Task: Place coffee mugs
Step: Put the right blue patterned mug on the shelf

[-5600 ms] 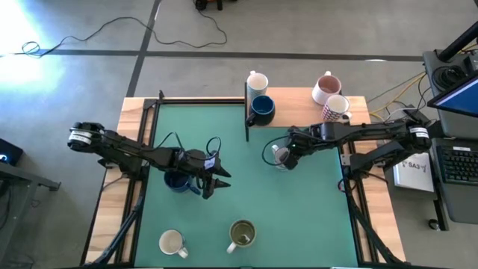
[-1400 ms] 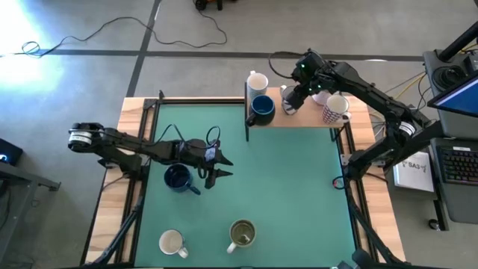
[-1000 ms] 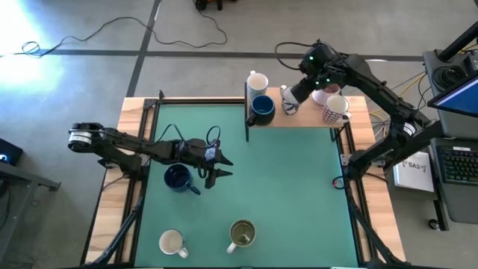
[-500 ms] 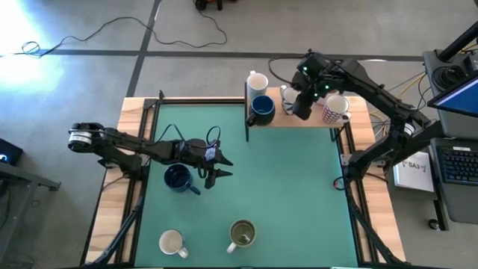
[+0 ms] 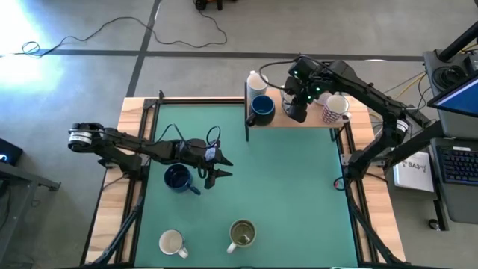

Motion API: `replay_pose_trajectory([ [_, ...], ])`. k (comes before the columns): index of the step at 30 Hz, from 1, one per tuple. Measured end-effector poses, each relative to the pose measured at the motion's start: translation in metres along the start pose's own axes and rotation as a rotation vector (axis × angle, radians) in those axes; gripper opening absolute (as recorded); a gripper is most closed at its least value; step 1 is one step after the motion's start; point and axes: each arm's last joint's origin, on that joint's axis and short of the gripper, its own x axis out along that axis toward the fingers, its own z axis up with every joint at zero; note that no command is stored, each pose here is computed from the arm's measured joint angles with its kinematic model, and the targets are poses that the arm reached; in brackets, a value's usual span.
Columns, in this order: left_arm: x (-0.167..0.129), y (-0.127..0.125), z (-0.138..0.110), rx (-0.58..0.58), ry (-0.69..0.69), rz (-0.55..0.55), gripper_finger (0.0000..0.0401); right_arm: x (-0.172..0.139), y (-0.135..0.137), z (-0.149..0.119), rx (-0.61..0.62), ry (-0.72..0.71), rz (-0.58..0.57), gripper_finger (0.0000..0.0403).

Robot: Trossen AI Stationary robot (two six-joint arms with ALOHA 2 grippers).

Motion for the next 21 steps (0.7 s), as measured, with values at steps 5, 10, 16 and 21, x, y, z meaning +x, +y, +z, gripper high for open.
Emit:
replay_pose_trajectory([
  [5,0.000,0.000,0.000,0.000,0.002,0.001,0.0168,0.014,-0.002,0.005,-0.026,0.046,-0.015,0.0116],
  [10,0.000,0.001,-0.001,-0.002,0.007,0.003,0.0168,0.024,-0.004,0.008,-0.055,0.072,-0.008,0.0093],
  [16,0.000,0.003,-0.001,-0.006,0.008,0.011,0.0168,0.031,-0.004,0.010,-0.084,0.089,-0.001,0.0047],
  [21,0.000,0.004,-0.001,-0.007,0.009,0.011,0.0168,0.031,-0.004,0.011,-0.128,0.092,0.003,0.0018],
])
